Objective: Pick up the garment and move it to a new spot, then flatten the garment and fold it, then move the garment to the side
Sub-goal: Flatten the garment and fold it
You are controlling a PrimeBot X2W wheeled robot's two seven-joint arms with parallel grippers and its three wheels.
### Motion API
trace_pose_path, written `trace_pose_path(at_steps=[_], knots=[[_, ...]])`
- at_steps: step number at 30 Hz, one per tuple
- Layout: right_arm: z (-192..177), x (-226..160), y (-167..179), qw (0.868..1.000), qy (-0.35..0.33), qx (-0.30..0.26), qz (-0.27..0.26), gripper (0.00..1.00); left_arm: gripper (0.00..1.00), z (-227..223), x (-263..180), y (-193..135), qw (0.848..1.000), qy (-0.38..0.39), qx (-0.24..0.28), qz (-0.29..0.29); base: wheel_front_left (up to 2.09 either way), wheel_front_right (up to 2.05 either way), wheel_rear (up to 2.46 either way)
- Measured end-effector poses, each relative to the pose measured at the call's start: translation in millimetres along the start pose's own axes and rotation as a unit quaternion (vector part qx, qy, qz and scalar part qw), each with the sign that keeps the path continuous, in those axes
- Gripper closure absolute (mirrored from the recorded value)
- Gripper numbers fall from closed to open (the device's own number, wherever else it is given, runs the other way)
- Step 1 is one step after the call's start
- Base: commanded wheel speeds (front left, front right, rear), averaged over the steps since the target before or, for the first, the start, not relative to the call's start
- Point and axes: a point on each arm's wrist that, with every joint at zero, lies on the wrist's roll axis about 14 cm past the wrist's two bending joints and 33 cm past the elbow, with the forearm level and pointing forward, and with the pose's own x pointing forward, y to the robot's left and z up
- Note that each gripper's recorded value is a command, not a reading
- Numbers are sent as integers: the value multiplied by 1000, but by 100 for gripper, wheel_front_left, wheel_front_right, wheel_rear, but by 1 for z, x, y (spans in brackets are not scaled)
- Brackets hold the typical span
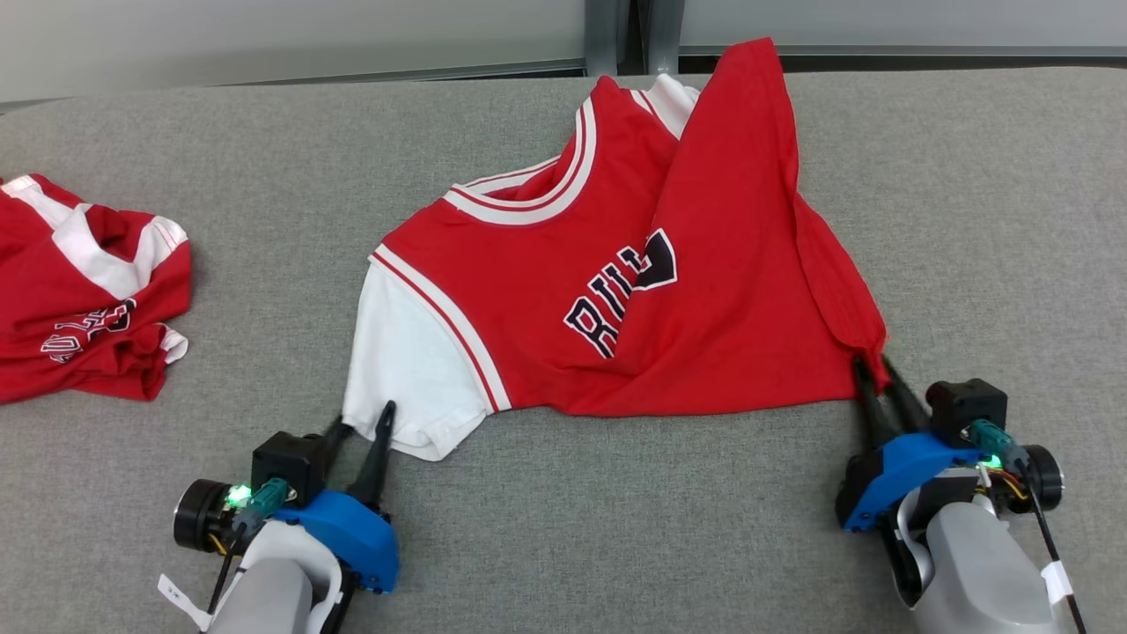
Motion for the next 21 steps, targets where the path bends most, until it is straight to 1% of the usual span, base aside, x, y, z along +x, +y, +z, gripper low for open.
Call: trace_pose_path(at_steps=[6,10,16,21], knots=[[10,-1,8,1000,-15,11,9,100,100,16,0,-3,1000,-24,-11,0,0,0,0],[21,-11,13,999,-36,14,14,100,100,27,-10,-3,999,-48,-22,7,0,0,0],[24,-37,16,998,-57,18,18,100,100,38,-37,-5,996,-81,-35,19,0,0,0],[11,-67,20,997,-60,36,16,100,100,37,-67,-6,993,-99,-46,33,0,0,0]])
